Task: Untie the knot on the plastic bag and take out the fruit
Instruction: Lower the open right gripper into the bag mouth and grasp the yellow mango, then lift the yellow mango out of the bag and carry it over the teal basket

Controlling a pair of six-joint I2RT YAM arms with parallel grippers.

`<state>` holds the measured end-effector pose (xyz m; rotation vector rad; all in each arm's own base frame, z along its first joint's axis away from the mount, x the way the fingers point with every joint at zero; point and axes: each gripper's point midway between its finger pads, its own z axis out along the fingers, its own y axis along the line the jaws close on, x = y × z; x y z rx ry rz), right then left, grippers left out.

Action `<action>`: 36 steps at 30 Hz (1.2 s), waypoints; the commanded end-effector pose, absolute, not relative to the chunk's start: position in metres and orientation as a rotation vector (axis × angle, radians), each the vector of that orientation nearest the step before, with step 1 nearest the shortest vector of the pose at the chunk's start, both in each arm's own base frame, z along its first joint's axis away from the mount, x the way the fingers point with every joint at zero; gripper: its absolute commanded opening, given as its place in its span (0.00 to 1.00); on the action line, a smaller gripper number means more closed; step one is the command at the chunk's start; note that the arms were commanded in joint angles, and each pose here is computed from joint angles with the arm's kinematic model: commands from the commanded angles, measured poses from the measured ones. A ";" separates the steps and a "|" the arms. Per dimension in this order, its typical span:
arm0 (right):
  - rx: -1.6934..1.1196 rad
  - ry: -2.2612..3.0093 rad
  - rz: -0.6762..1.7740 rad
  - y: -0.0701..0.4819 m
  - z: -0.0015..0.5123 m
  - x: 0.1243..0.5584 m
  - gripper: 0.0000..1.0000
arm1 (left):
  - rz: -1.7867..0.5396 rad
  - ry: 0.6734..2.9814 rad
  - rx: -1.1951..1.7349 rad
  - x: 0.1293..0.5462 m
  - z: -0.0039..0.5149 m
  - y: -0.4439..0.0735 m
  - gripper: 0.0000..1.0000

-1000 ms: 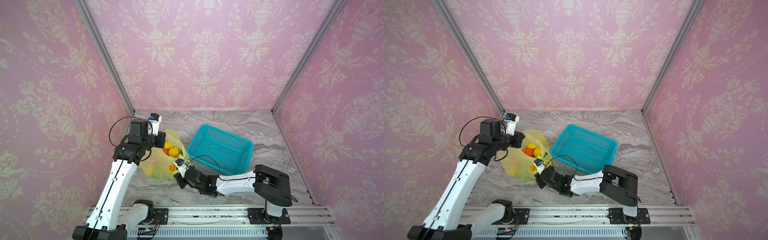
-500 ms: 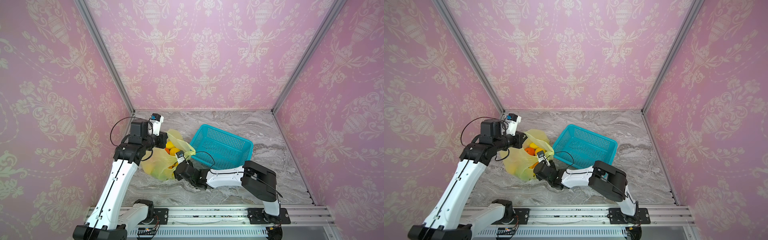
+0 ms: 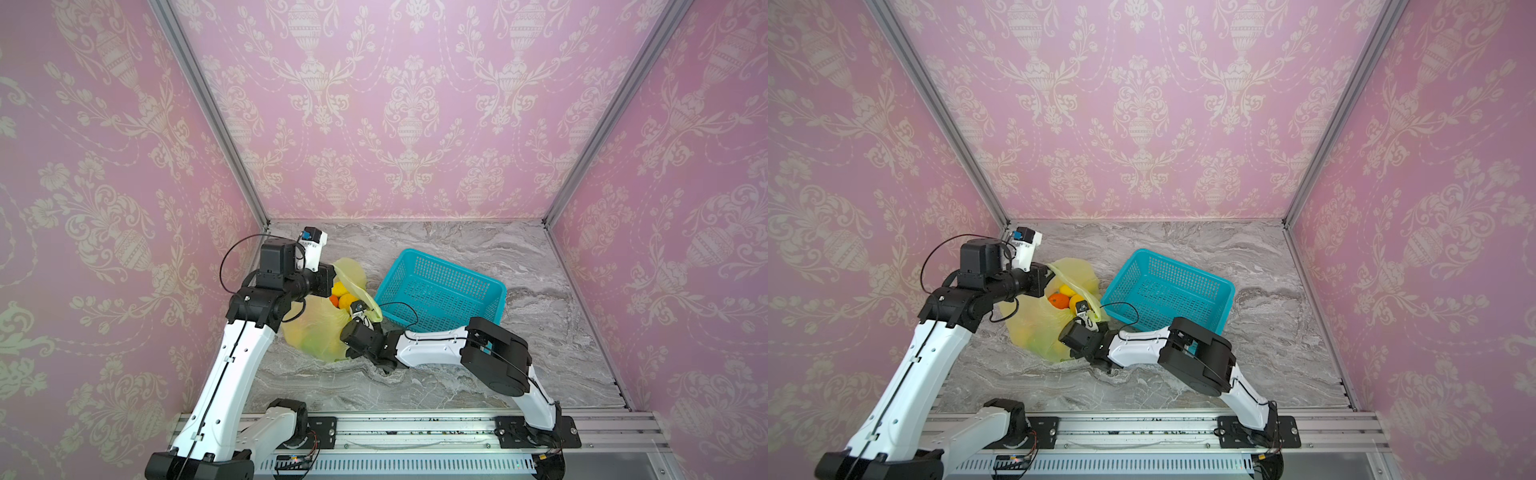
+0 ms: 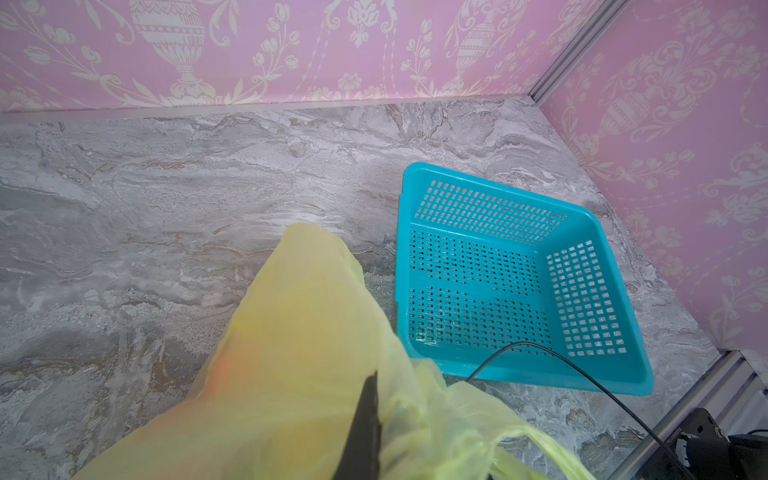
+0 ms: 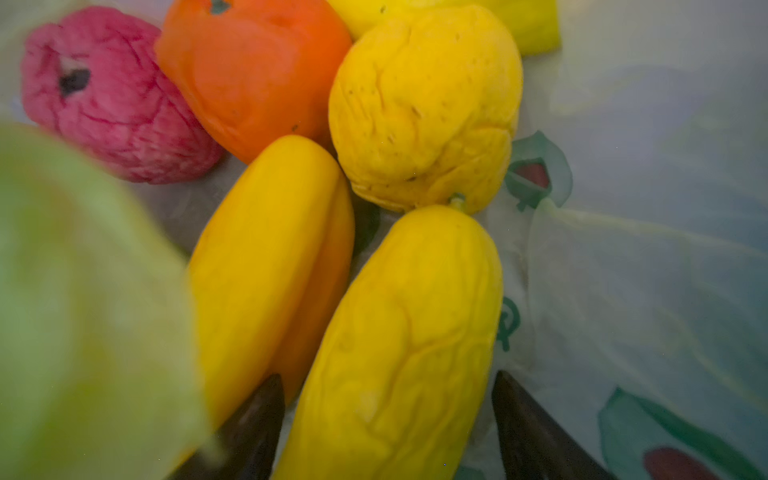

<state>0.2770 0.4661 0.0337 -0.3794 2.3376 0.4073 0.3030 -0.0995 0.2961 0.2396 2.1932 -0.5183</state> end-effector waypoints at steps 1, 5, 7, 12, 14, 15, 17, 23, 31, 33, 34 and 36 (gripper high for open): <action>-0.347 2.403 0.373 0.457 0.017 0.277 0.76 | -0.552 2.162 0.239 0.300 0.303 -0.101 0.00; -0.365 2.382 0.379 0.459 0.025 0.281 0.62 | -0.550 2.164 0.238 0.300 0.303 -0.101 0.00; -0.386 2.356 0.401 0.463 0.037 0.282 0.52 | -0.545 2.164 0.236 0.301 0.302 -0.101 0.00; -0.433 2.274 0.452 0.466 0.085 0.282 0.43 | -0.515 2.181 0.220 0.303 0.298 -0.096 0.00; -0.487 2.215 0.474 0.464 0.109 0.279 0.40 | -0.488 2.187 0.208 0.304 0.297 -0.092 0.00; -0.498 2.187 0.503 0.464 0.120 0.277 0.38 | -0.485 2.189 0.206 0.304 0.297 -0.092 0.00; -0.535 2.112 0.596 0.466 0.145 0.270 0.36 | -0.491 2.190 0.207 0.304 0.297 -0.093 0.00; -0.599 1.904 0.802 0.472 0.207 0.255 0.34 | -0.516 2.186 0.217 0.304 0.297 -0.096 0.00; -0.636 1.788 0.848 0.446 0.243 0.236 0.32 | -0.513 2.188 0.217 0.304 0.296 -0.096 0.00; -0.626 1.744 0.870 0.429 0.255 0.228 0.32 | -0.499 2.190 0.209 0.304 0.296 -0.094 0.00; -0.620 1.724 0.876 0.420 0.260 0.224 0.32 | -0.493 2.191 0.209 0.304 0.296 -0.093 0.00; -0.608 1.704 0.864 0.400 0.265 0.219 0.30 | -0.481 2.197 0.201 0.305 0.294 -0.091 0.00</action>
